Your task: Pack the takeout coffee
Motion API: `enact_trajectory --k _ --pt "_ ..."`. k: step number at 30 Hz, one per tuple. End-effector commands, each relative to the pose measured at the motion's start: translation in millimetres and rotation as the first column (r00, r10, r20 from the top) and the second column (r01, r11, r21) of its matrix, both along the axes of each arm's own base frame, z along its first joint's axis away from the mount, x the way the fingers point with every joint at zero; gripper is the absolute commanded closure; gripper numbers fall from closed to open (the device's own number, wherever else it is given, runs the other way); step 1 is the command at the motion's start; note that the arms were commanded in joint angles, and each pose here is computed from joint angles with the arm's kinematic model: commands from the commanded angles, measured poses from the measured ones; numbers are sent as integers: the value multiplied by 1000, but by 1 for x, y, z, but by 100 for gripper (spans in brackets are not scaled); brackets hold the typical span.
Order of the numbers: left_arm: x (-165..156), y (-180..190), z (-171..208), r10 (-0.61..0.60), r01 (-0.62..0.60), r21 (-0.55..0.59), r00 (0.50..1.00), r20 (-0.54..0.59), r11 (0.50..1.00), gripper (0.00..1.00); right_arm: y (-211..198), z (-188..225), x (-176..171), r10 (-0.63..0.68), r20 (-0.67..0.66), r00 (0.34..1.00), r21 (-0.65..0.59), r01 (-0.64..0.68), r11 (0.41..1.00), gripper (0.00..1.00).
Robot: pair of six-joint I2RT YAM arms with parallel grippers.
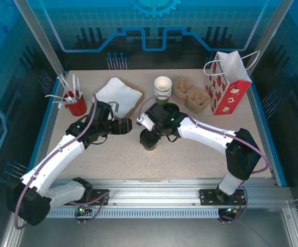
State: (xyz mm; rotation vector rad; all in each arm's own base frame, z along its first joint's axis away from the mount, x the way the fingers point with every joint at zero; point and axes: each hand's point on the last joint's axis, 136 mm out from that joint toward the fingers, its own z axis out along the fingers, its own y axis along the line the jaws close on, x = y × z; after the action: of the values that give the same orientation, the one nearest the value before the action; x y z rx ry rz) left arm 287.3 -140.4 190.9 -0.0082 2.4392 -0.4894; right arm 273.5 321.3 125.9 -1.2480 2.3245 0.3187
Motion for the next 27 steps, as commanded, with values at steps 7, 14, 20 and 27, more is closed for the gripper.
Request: enact_trajectory --k 7,14,20,27 --pt "-3 -1 4 -7 8 -31 1000 9 999 13 -9 -21 -11 4 -33 999 -76 -7 997 32" --pt "-6 -3 2 -6 6 -56 1000 3 998 14 -31 -58 -25 -35 -97 995 -161 19 987 38" --pt "-6 -5 -1 -6 6 -73 1000 -1 997 14 -29 -45 -26 -62 -98 993 -126 49 991 38" --pt "-5 -5 3 -7 8 -70 1000 11 998 14 -6 4 -12 -79 -77 994 0 80 997 27"
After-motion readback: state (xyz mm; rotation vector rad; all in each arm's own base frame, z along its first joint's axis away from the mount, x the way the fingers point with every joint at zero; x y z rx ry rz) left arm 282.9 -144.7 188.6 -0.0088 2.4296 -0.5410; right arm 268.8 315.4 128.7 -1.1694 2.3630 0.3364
